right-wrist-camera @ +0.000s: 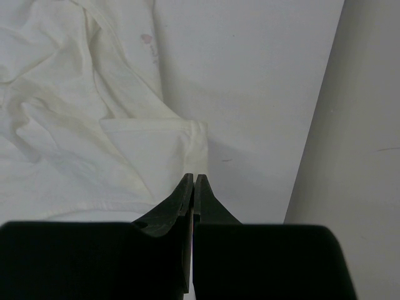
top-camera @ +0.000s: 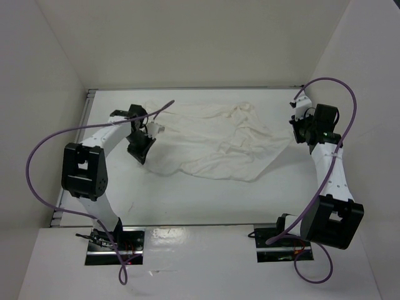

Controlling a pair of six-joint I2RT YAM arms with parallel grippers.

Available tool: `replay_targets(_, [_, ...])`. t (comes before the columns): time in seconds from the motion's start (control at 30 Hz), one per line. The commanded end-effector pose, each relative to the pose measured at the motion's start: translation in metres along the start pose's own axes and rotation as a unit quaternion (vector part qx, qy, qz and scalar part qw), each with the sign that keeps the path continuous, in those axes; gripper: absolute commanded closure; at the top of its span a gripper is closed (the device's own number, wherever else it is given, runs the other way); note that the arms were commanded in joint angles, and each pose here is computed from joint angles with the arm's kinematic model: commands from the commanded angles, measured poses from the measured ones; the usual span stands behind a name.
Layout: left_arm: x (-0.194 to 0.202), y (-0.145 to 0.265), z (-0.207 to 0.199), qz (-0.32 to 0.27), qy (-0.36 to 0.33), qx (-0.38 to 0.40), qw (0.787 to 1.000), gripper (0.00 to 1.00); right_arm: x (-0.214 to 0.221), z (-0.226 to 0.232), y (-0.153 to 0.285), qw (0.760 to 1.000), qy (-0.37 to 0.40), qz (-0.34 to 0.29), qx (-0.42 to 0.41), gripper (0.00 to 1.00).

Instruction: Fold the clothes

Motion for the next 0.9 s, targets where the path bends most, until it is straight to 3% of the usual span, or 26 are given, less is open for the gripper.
replay_targets(0.0, [-0.026,0.057,-0.001,-0.089,-0.006,-0.027,0.996,1.0,-0.005,-0.005,-0.002,1.0,0.004,-0.024,0.006,1.0])
replay_targets(0.17, [-0.061,0.084,0.016,-0.155,0.016,-0.046,0.987,1.0,-0.009,-0.009,-0.004,1.0,0.004,-0.025,0.007,1.0])
replay_targets(0.5, [-0.115,0.073,0.068,-0.206,0.074,-0.064,0.974,0.95,-0.01,-0.013,-0.009,1.0,0.003,-0.018,0.009,1.0])
replay_targets(0.6, [-0.126,0.059,0.077,-0.202,0.085,-0.056,0.974,0.89,-0.012,-0.015,-0.008,1.0,-0.001,-0.019,0.015,1.0])
replay_targets(0.77, [-0.153,0.037,0.086,-0.214,0.091,-0.033,0.972,0.66,-0.012,-0.016,-0.012,1.0,-0.002,-0.015,0.012,1.0])
replay_targets(0.87, [-0.168,0.033,0.09,-0.226,0.098,-0.021,0.969,0.65,-0.008,-0.015,-0.018,1.0,-0.009,-0.007,0.005,1.0])
Point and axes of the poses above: each gripper's point midway between its finger pads, its own y axis back along the fingers, its own z axis along the line the jaws close on, x = y × z, the point moved 8 cm from there along y, back along the fingers, and after that the axes turned 7 degrees about y, right-handed, at the moved point
